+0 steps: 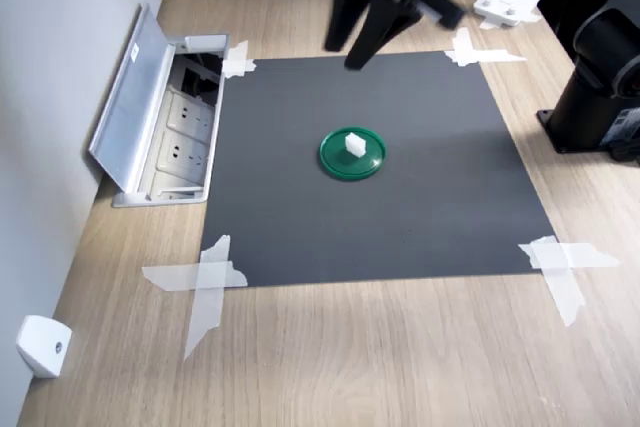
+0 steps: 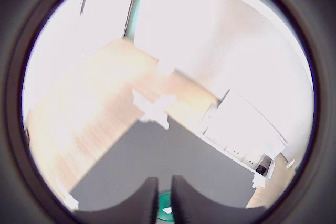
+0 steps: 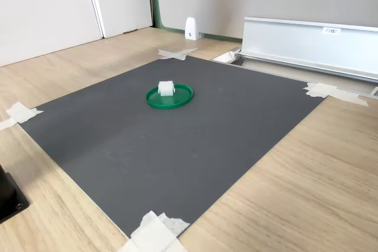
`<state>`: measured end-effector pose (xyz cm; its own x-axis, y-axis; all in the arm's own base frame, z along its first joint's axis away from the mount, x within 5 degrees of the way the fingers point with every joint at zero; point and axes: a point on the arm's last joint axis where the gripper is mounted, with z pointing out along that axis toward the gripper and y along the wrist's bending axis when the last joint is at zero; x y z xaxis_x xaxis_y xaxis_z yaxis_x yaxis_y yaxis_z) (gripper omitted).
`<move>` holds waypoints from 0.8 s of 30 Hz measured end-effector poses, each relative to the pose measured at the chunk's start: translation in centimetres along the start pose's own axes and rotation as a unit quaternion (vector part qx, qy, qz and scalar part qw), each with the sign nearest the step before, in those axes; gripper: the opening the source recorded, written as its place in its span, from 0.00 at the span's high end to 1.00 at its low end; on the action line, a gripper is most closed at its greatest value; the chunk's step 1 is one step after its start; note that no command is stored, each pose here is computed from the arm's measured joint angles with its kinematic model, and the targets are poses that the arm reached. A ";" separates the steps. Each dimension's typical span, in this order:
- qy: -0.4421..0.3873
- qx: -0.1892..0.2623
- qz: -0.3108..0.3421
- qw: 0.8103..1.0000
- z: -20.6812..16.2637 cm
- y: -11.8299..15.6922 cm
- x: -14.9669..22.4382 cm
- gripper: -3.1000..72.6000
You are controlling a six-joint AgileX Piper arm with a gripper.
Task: Grasp a white terminal and put it on the green lid.
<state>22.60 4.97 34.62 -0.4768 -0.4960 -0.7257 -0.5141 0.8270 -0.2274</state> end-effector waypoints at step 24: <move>-0.254 0.169 0.137 0.943 -5.7 7.9 18.0 0.97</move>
<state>5.91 1.03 23.46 -0.1123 -0.1318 -0.9849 -0.1240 0.9853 -0.1177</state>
